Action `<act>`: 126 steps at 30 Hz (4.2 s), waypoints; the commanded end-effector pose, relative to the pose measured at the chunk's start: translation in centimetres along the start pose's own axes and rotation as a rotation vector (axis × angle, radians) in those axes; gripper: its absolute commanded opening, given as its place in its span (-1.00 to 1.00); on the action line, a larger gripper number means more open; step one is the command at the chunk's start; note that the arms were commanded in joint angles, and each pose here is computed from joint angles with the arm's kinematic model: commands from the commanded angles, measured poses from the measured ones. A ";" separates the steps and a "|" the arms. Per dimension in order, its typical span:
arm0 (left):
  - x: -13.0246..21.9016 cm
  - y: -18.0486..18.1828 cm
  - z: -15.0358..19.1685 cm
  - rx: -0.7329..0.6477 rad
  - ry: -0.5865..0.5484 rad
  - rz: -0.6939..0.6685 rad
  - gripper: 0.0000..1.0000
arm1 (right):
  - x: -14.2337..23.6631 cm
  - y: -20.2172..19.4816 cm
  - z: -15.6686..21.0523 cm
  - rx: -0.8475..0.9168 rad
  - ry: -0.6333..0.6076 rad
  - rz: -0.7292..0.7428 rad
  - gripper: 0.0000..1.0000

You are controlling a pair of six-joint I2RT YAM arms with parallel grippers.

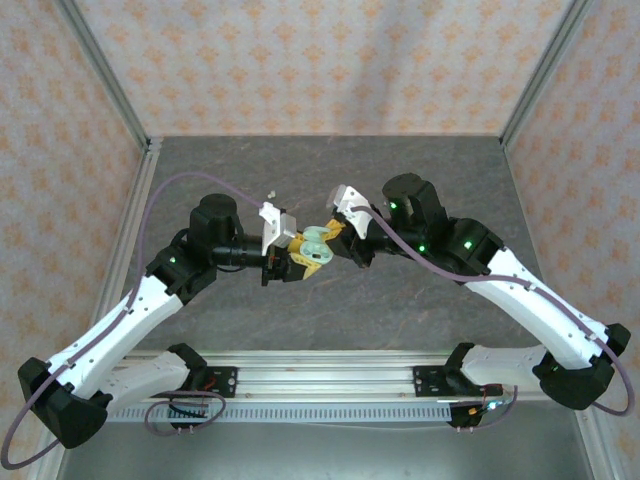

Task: Insert wireless bluetooth earbuds into charging case

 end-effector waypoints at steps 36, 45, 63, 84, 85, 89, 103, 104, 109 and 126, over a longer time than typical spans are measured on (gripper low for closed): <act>3.7 1.6 1.9 0.085 0.026 -0.174 -0.89 | -1.4 -18.1 -0.1 -0.917 -0.068 0.505 0.07; 4.5 2.3 1.6 0.080 0.037 -0.246 -0.88 | -15.6 -24.1 6.0 -1.117 0.143 0.497 -0.15; 4.3 3.8 1.7 0.134 0.025 -0.275 -0.88 | -33.1 -27.9 11.9 -1.098 0.064 0.643 -0.29; 4.0 4.1 1.8 0.143 0.023 -0.264 -0.88 | -37.7 -28.7 14.1 -1.048 -0.042 0.657 -0.29; 4.0 4.1 1.9 0.145 0.024 -0.264 -0.88 | -37.8 -28.6 14.2 -1.045 -0.041 0.656 -0.30; 4.0 4.0 2.0 0.146 0.024 -0.266 -0.88 | -38.2 -28.3 14.8 -1.038 -0.022 0.655 -0.30; 4.2 3.8 1.9 0.138 0.020 -0.269 -0.88 | -38.1 -26.7 17.2 -1.012 0.124 0.643 -0.44; 4.2 3.9 1.9 0.137 0.020 -0.271 -0.88 | -38.0 -26.6 17.3 -1.010 0.134 0.641 -0.48; 4.4 3.6 1.8 0.132 0.017 -0.271 -0.88 | -37.4 -26.1 17.1 -1.015 0.165 0.618 -0.77; 4.8 2.9 1.7 0.108 0.004 -0.277 -0.88 | -28.4 -25.9 16.8 -1.108 0.260 0.614 -0.94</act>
Point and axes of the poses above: each hand's point on the last joint's axis, 136 mm out from that joint toward the fingers, its own x axis back along the fingers, its own y axis along the line the jaws close on, z = x × y, the point moved 1 cm from there along x, back along the fingers, and after that the axes turned 1 degree about -x, right-handed, at the moved point
